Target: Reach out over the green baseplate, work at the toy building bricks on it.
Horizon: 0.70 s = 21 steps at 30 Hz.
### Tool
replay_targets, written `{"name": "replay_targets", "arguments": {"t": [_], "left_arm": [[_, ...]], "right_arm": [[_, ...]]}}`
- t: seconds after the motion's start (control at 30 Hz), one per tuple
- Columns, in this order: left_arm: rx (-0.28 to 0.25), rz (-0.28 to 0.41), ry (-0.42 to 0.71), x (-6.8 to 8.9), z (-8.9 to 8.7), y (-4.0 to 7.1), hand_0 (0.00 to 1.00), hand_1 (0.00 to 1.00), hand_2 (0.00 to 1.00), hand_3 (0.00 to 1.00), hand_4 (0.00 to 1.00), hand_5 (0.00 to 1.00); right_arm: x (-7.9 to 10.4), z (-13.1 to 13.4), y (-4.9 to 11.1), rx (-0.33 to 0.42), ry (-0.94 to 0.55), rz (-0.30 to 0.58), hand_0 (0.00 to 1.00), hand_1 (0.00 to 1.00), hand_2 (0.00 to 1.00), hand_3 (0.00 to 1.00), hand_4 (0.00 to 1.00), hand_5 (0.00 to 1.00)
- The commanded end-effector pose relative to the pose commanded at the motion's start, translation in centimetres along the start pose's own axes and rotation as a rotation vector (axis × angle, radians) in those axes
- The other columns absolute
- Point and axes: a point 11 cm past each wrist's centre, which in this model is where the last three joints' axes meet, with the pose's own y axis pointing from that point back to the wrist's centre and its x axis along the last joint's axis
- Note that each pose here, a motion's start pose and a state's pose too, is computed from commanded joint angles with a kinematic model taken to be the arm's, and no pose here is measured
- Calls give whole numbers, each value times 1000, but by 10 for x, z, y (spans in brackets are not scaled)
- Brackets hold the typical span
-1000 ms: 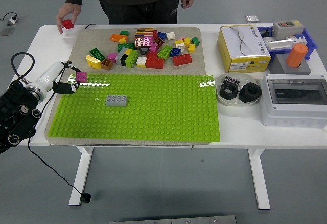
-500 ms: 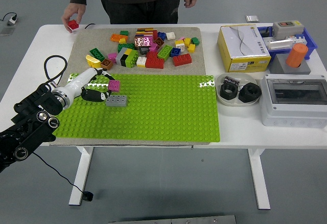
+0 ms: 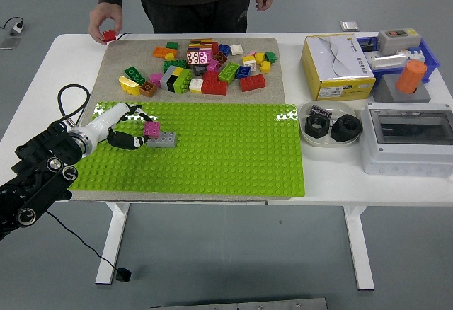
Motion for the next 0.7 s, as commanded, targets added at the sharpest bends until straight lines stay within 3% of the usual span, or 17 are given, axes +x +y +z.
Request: {"name": "replay_targets", "arguments": {"t": [0.7], "left_arm": [[63, -5, 0, 5, -26, 1, 922, 974, 969, 460, 669, 2]], "right_arm": [[-2, 1, 0, -4, 2, -4, 579, 648, 716, 771, 532, 998]]}}
